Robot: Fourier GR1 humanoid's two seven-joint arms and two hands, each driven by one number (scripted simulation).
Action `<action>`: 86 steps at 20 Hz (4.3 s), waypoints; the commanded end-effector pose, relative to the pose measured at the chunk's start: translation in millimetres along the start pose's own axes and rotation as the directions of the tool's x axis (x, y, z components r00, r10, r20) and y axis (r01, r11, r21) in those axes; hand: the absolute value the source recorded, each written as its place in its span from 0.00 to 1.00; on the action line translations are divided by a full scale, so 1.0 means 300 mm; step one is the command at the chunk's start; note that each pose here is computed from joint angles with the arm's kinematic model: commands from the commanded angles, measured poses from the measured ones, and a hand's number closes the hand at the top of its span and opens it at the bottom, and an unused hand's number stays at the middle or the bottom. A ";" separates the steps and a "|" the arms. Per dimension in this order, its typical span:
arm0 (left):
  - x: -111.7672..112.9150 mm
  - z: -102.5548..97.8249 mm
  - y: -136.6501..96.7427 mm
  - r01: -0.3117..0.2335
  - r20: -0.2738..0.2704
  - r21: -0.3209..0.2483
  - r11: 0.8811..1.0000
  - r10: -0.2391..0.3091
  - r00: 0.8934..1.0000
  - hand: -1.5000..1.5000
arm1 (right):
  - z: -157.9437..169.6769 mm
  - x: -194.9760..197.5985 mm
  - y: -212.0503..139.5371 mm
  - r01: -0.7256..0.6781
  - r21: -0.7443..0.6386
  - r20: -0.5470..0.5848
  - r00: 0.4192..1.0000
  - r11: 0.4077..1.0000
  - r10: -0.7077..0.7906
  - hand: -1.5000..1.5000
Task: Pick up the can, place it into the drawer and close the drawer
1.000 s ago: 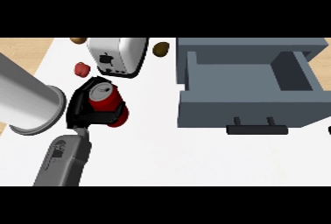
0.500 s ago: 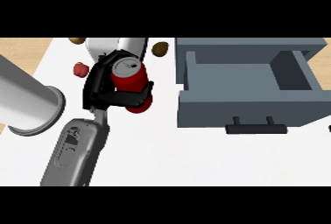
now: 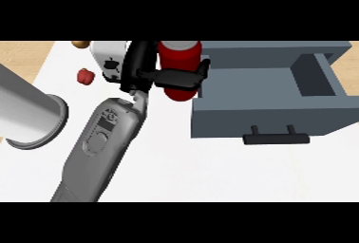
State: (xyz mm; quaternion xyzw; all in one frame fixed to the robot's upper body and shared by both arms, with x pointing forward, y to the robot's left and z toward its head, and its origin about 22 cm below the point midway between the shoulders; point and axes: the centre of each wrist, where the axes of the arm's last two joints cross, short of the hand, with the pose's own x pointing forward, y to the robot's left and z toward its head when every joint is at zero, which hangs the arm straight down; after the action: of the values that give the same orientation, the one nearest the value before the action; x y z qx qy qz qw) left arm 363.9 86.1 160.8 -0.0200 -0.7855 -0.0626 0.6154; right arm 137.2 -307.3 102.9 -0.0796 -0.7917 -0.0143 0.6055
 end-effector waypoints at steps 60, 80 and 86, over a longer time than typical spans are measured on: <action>0.018 -0.266 -0.291 0.313 -0.080 0.134 0.940 -0.305 0.949 0.00 | -0.157 0.009 0.051 -0.020 0.070 0.059 0.998 0.997 0.016 0.00; -0.007 -0.249 -0.288 0.162 -0.084 0.185 0.969 -0.148 0.985 0.00 | -0.165 0.119 0.098 -0.387 0.119 0.285 0.895 0.914 0.342 0.00; 0.000 -0.241 -0.298 0.138 -0.015 0.211 0.968 -0.138 0.990 0.00 | -0.207 0.175 0.149 -0.559 0.086 0.328 0.798 0.825 0.506 0.00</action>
State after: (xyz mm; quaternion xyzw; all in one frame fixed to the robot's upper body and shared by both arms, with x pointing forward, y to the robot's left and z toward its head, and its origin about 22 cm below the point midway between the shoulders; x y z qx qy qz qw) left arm 424.9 -12.7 175.2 0.1032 -0.7768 -0.0306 0.6205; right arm 188.4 -276.6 156.9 -0.2068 -0.8279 0.1966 0.4828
